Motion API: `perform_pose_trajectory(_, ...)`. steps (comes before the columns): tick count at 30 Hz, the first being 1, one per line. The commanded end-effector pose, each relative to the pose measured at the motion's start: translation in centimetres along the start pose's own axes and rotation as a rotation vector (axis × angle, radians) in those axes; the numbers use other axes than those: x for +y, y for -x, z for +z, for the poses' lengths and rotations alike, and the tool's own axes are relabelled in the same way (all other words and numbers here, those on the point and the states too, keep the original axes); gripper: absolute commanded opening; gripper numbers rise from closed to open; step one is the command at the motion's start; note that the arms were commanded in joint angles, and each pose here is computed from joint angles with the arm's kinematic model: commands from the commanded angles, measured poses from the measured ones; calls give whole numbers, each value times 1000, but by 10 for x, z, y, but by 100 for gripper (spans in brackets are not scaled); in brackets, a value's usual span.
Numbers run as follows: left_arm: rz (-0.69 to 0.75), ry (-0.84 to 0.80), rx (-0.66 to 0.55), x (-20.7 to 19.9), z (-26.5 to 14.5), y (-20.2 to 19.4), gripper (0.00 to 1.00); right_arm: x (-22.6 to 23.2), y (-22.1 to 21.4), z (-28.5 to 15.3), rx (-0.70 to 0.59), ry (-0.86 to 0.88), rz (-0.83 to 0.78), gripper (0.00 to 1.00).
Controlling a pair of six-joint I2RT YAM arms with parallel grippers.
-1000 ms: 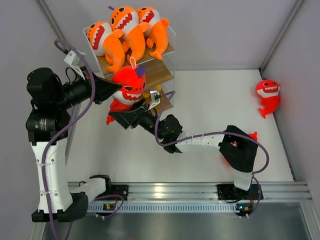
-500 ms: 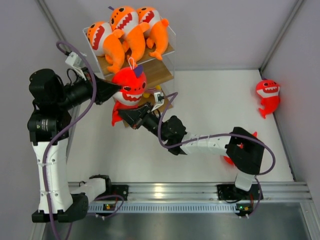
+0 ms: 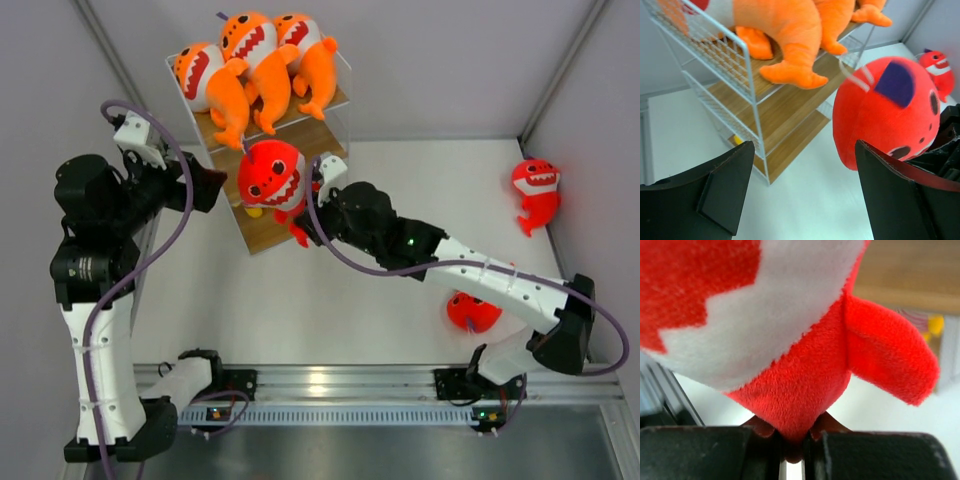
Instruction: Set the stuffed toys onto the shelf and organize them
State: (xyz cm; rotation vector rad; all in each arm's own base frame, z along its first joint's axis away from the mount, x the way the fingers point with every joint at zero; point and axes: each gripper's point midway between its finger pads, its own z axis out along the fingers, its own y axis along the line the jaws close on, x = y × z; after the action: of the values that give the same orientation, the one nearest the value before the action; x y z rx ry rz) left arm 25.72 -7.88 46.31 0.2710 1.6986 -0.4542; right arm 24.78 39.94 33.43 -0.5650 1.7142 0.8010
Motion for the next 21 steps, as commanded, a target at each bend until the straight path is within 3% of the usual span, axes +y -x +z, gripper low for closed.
perform_pose_trajectory(1,68,141,-3,24,-9,2,87,-44,-62,-33,404,-94,-156,0)
perform_pose_trajectory(6,100,181,3,31,-14,0,87,-78,-77,-33,525,-132,-70,0)
perform_pose_trajectory(16,99,158,6,27,-14,-1,87,-123,-19,-1,307,-205,59,0)
perform_pose_trajectory(17,99,157,2,26,-14,0,87,-126,-17,5,301,-207,57,10)
perform_pose_trajectory(18,98,158,5,27,-14,-1,87,-126,-10,9,287,-207,53,14)
perform_pose_trajectory(21,101,155,2,26,-14,0,87,-135,-2,21,275,-235,63,12)
